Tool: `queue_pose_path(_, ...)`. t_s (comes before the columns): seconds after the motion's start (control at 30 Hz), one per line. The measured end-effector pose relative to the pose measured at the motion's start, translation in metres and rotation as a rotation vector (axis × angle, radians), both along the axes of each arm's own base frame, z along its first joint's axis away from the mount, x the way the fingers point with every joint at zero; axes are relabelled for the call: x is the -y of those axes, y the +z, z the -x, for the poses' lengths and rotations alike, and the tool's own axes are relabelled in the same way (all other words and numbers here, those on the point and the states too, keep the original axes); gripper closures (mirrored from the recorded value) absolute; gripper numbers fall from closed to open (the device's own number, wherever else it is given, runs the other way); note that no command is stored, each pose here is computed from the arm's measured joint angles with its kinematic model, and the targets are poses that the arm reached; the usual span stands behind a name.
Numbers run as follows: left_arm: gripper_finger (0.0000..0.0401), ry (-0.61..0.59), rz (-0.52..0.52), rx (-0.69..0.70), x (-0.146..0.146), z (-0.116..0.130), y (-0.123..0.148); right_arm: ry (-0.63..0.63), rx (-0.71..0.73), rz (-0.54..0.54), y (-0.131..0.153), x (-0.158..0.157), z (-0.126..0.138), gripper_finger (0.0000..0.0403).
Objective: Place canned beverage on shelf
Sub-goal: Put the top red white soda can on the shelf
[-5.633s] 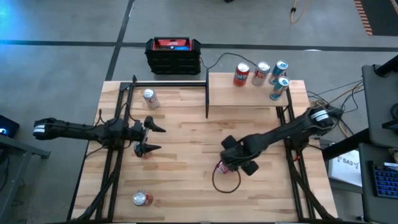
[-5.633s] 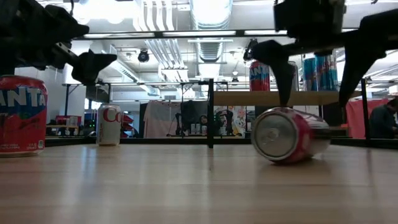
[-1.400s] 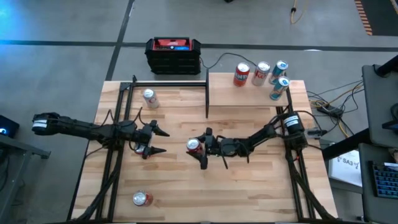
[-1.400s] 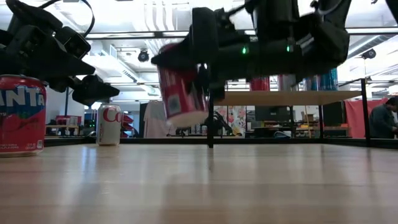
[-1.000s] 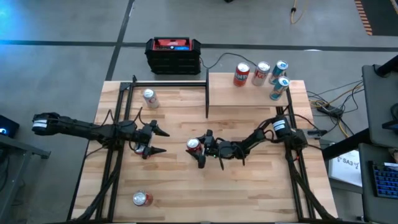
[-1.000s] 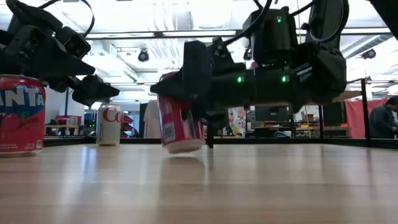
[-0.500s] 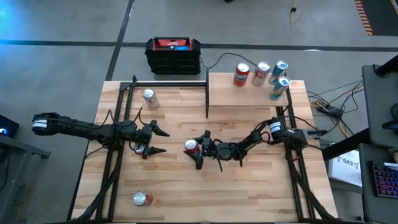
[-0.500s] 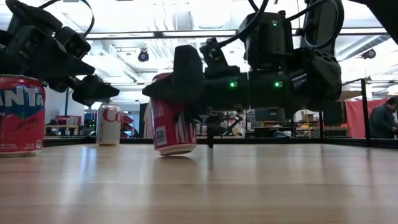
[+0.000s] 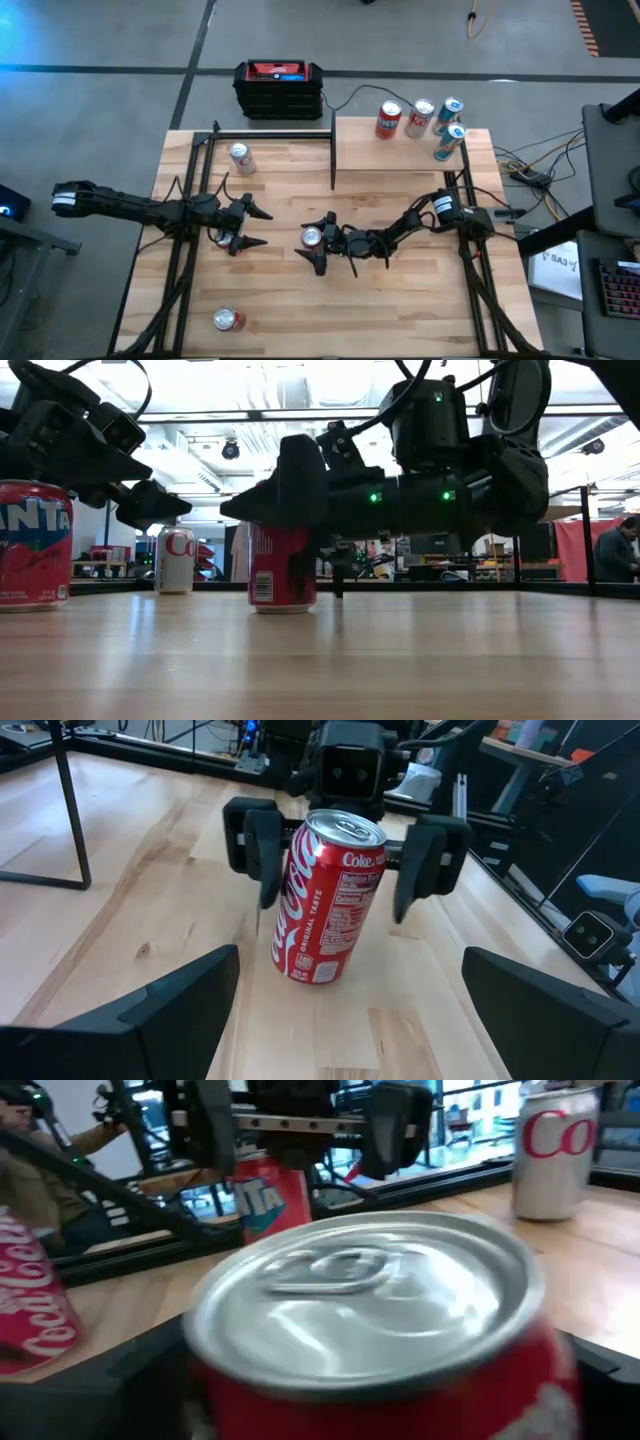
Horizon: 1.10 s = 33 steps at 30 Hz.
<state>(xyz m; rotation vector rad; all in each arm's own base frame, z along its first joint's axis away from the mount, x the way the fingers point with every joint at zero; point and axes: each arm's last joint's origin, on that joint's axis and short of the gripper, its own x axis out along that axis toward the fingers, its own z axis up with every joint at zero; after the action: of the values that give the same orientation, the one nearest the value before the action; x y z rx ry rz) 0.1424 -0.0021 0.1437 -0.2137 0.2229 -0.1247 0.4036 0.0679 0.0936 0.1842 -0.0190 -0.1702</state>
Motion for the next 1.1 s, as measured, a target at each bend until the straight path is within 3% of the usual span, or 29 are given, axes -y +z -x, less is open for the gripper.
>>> queue_pose_path(0.13, 0.0033, 0.0, 0.0, 0.001, 0.0, 0.0, 0.0, 0.005, -0.047, -0.052, 0.012, -0.003, 0.001, 0.0022)
queue_pose_path(0.27, 0.0033, 0.0, 0.0, 0.001, 0.0, 0.0, 0.0, -0.013, -0.224, -0.117, 0.029, -0.002, 0.006, 0.0021)
queue_pose_path(0.5, 0.0033, 0.0, 0.0, 0.001, 0.0, 0.0, 0.0, 0.014, -0.397, -0.123, 0.085, -0.003, 0.036, 0.002)
queue_pose_path(0.67, 0.0033, 0.0, 0.0, 0.001, 0.0, 0.0, 0.0, 0.156, -0.389, -0.151, 0.104, -0.002, 0.063, 0.002)
queue_pose_path(0.8, 0.0033, 0.0, 0.0, 0.001, 0.0, 0.0, 0.0, 0.19, -0.397, -0.18, 0.097, 0.004, 0.093, 0.0019)
queue_pose_path(1.1, 0.0033, 0.0, 0.001, 0.0, 0.0, 0.0, 0.0, 0.234, -0.16, -0.171, 0.082, 0.014, 0.154, 0.0019)
